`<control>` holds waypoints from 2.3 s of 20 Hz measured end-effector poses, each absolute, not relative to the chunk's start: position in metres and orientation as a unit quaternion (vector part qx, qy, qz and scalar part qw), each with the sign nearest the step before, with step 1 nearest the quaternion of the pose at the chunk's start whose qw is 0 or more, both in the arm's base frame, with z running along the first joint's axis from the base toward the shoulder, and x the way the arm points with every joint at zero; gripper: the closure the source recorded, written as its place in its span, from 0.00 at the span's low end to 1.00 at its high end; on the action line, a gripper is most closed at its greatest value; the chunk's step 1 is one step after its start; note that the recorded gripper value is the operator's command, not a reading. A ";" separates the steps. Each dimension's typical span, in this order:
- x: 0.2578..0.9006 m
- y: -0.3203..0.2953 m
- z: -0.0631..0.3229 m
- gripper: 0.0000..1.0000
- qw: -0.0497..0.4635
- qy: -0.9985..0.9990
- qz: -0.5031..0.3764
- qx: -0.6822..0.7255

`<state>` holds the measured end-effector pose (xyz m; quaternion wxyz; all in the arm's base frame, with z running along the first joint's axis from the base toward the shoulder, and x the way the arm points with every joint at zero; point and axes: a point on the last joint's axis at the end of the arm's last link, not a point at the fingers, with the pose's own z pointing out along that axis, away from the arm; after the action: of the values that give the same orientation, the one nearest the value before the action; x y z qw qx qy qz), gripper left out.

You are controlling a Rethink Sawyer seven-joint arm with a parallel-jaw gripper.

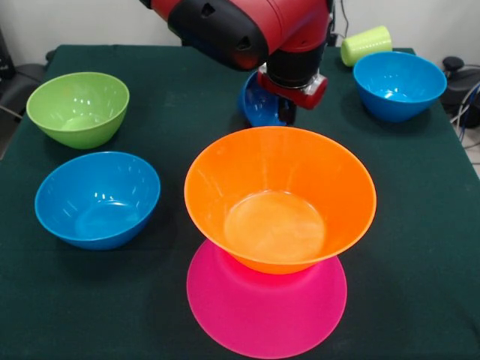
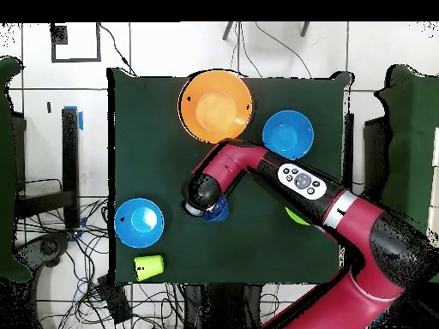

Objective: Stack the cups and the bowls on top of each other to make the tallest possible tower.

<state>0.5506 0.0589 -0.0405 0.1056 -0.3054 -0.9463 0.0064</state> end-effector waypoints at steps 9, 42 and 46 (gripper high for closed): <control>0.544 0.065 -0.010 1.00 0.123 -0.945 0.003 -0.304; 0.531 0.070 0.022 0.00 0.102 -0.958 0.024 -0.266; 0.531 0.069 0.022 0.00 0.097 -0.960 0.026 -0.263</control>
<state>0.5310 0.0685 0.0222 0.0974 -0.2628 -0.9596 0.0257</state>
